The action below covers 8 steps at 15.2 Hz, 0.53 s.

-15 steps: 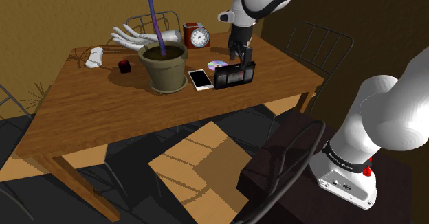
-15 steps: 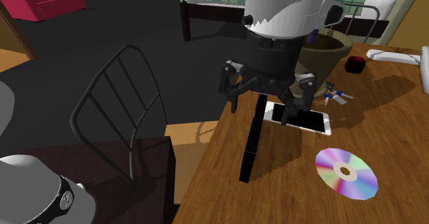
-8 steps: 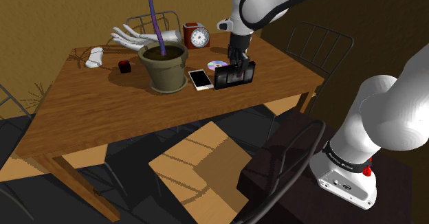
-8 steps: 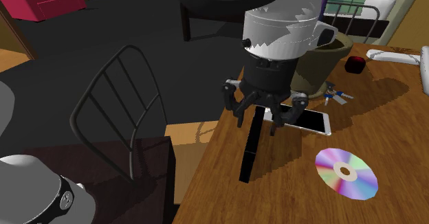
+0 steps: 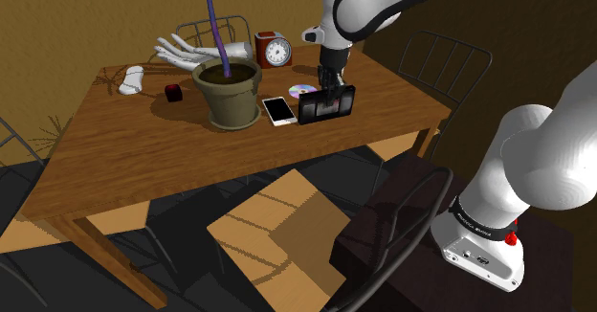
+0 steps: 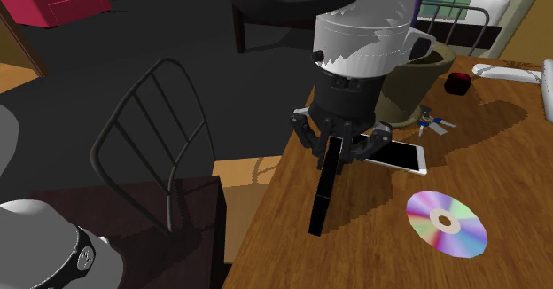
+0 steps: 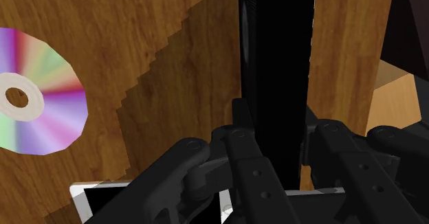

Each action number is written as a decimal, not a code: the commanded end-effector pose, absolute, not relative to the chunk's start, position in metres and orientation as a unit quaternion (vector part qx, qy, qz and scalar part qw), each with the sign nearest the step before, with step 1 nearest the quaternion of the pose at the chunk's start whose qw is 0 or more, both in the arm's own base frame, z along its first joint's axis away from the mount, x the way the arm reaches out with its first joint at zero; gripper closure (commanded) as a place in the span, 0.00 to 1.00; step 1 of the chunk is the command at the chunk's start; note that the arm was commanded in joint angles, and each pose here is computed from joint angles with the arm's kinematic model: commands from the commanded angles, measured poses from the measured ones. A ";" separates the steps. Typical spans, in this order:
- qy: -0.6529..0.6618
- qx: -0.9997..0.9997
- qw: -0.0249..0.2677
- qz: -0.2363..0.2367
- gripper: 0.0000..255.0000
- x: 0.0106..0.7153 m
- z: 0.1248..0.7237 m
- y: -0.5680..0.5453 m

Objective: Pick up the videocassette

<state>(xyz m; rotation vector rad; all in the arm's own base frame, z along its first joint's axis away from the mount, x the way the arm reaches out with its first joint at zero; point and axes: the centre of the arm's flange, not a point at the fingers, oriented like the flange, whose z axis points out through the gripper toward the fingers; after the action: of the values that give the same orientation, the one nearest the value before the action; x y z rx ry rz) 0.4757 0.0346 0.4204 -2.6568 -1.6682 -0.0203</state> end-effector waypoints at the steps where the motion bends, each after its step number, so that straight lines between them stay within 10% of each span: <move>1: -0.532 -0.847 0.002 -0.006 1.00 0.475 0.420 0.035; 8: -0.532 -0.847 0.002 -0.006 1.00 0.475 0.457 0.035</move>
<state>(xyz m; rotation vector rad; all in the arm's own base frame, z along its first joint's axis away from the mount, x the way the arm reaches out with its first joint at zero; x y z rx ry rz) 0.4753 0.0348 0.4515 -2.6569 -1.6679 -0.0189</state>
